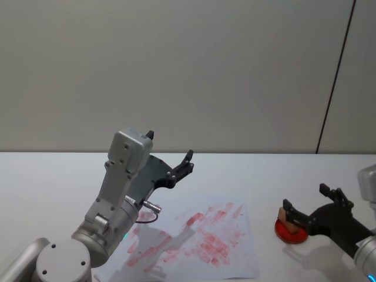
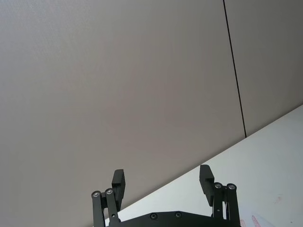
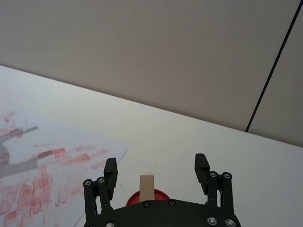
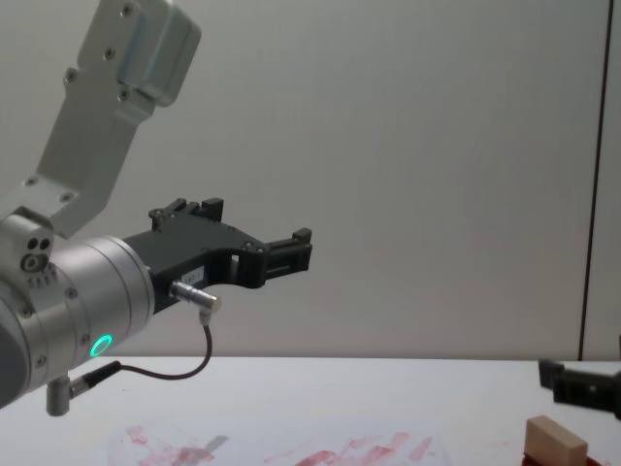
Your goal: Use the one hand to pick up the stamp and affix it onto the A4 paper.
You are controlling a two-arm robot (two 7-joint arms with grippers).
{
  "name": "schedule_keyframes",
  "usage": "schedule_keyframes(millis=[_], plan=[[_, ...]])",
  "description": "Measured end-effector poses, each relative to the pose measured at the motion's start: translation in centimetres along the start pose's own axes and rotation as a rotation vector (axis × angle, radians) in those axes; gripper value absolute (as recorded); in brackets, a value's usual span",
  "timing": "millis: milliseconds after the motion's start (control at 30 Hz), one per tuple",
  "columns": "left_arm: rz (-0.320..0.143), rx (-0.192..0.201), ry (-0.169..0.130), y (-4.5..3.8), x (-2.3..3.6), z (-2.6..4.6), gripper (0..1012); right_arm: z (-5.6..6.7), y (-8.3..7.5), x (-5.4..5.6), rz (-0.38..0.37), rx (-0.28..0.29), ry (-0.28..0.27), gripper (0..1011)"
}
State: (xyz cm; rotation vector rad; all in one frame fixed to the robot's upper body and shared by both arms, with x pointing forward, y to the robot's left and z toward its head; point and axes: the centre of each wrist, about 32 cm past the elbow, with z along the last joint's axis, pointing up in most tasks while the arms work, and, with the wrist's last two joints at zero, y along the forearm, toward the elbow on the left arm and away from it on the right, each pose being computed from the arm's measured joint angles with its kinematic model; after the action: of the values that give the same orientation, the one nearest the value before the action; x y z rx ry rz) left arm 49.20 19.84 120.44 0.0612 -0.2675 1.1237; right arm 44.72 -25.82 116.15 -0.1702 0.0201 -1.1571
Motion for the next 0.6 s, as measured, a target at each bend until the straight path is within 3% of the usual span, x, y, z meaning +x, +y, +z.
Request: schedule_keyframes(millis=[600], plan=[[0.0,0.0,0.0,0.0,0.0,0.0,1002,-1.7,0.7,-0.2,0.035,-0.093,0.004,1001]])
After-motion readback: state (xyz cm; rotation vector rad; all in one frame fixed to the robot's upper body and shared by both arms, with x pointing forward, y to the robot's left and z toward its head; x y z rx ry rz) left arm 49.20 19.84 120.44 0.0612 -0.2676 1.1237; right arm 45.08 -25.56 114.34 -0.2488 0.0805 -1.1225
